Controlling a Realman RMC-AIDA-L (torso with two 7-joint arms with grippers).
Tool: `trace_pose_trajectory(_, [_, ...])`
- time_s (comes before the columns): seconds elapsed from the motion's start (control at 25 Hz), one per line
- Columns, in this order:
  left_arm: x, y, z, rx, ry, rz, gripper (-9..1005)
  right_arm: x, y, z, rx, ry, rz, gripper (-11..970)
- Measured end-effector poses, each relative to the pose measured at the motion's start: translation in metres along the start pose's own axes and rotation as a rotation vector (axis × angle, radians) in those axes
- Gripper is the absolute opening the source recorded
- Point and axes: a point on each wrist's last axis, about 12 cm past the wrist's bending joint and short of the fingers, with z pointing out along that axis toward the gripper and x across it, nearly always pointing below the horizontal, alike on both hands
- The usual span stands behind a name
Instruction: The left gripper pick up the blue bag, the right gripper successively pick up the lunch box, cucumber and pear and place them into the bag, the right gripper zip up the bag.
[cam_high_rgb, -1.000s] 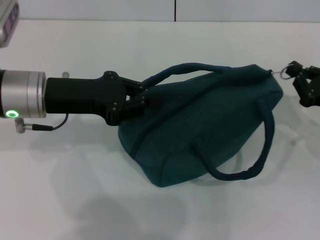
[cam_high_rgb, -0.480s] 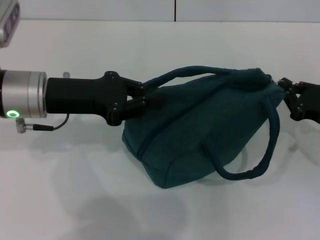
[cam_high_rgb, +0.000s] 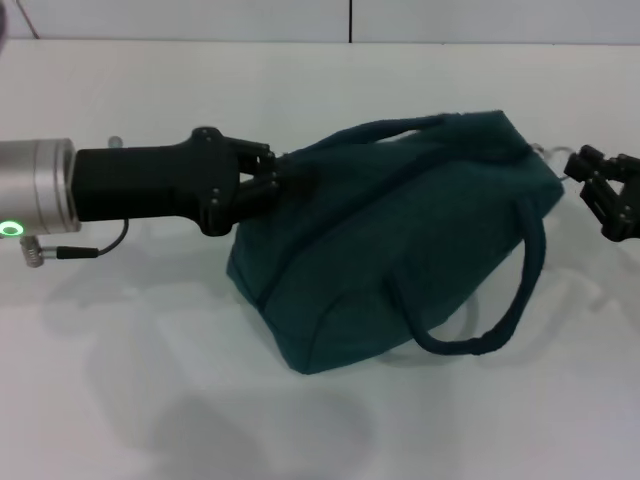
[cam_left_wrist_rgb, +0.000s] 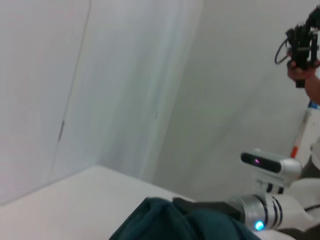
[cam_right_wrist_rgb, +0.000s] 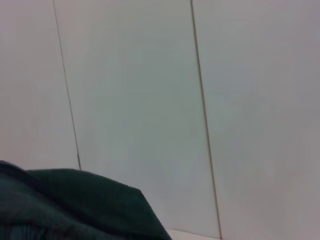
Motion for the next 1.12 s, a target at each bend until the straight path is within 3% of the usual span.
trace_pose_trajectory(0.08, [0.0,0.0,-0.001,-0.005,-0.02,0.006,105,0.0,-0.003,-0.008,0.011,-0.003,0.004,29])
trace_pose_trajectory(0.32, [0.001,0.001,-0.005,-0.027,-0.056,0.007,105,-0.006,-0.007,-0.031,0.001,-0.048,0.013,227])
trace_pose_trajectory(0.52, [0.004,0.001,-0.002,-0.014,-0.058,-0.01,105,-0.006,-0.005,-0.034,-0.016,-0.061,0.021,455])
trace_pose_trajectory(0.72, [0.007,-0.001,0.001,-0.006,-0.057,-0.028,242,-0.01,-0.003,-0.028,-0.037,-0.075,0.017,557])
trace_pose_trajectory(0.84, [0.009,-0.002,-0.001,-0.008,-0.065,-0.031,349,-0.015,0.001,-0.025,-0.079,-0.11,0.017,557])
trace_pose_trajectory(1.12, [0.001,-0.012,-0.011,0.025,-0.196,0.076,599,-0.047,0.009,-0.02,-0.327,-0.2,0.062,558])
